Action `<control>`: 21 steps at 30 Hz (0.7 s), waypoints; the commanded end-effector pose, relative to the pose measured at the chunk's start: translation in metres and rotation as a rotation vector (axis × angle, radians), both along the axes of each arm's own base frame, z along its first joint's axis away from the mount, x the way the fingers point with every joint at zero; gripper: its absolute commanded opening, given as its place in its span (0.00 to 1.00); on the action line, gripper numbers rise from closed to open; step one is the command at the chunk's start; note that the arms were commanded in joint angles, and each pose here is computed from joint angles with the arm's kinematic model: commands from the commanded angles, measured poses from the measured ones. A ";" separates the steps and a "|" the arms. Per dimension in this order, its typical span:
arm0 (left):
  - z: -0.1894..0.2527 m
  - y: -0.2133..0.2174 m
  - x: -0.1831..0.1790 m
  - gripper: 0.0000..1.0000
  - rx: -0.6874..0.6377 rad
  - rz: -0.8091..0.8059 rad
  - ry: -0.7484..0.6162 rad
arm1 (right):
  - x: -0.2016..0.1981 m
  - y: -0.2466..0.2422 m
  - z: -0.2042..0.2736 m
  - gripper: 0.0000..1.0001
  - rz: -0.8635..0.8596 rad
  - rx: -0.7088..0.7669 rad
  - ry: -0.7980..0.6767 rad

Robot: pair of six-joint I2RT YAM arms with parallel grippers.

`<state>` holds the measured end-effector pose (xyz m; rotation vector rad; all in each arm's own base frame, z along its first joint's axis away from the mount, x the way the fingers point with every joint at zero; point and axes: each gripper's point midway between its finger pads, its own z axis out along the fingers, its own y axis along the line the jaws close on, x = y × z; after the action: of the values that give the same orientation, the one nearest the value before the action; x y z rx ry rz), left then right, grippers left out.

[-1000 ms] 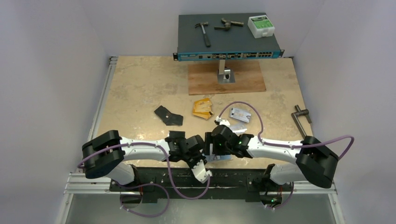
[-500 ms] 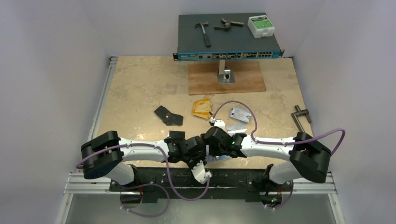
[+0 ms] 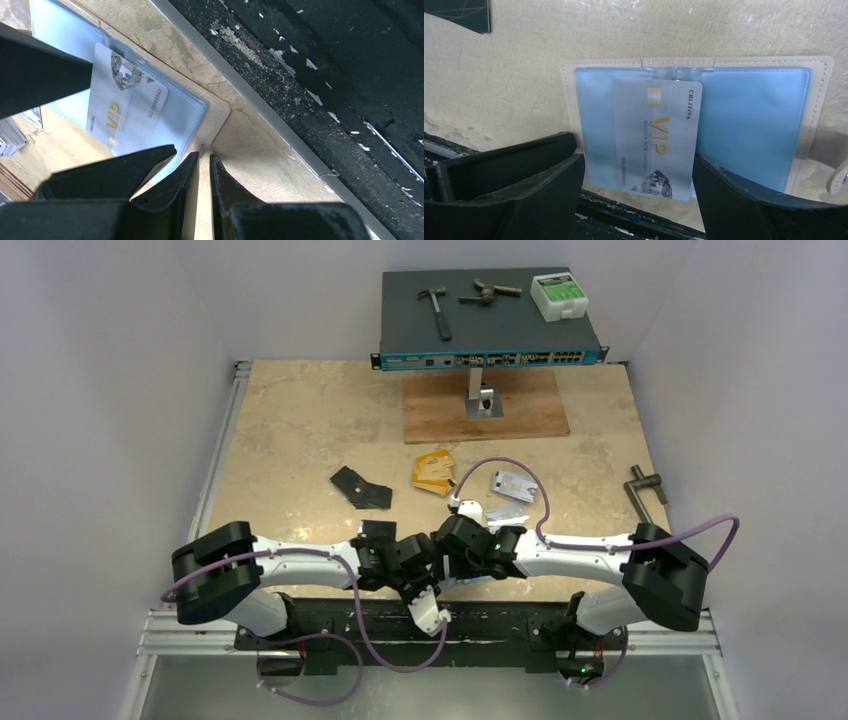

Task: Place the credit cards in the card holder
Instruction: Insert the credit card into the card holder.

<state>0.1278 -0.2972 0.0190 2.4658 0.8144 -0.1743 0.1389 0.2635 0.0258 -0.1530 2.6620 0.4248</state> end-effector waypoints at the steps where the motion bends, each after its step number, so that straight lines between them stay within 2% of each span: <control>1: 0.008 -0.003 -0.001 0.13 -0.039 0.003 -0.007 | -0.004 -0.016 0.005 0.78 -0.018 -0.062 0.004; 10: 0.009 -0.007 0.000 0.12 -0.050 0.000 -0.012 | -0.005 0.010 0.009 0.78 0.033 0.012 0.004; 15: 0.007 -0.008 0.000 0.12 -0.055 -0.004 -0.009 | -0.011 0.022 0.012 0.78 0.082 0.000 -0.009; 21: 0.003 -0.006 -0.002 0.12 -0.071 -0.013 -0.016 | -0.018 0.037 0.021 0.77 0.122 0.074 -0.035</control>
<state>0.1247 -0.2918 0.0161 2.4692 0.8053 -0.1762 0.1250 0.2618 0.0232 -0.2889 2.6704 0.3391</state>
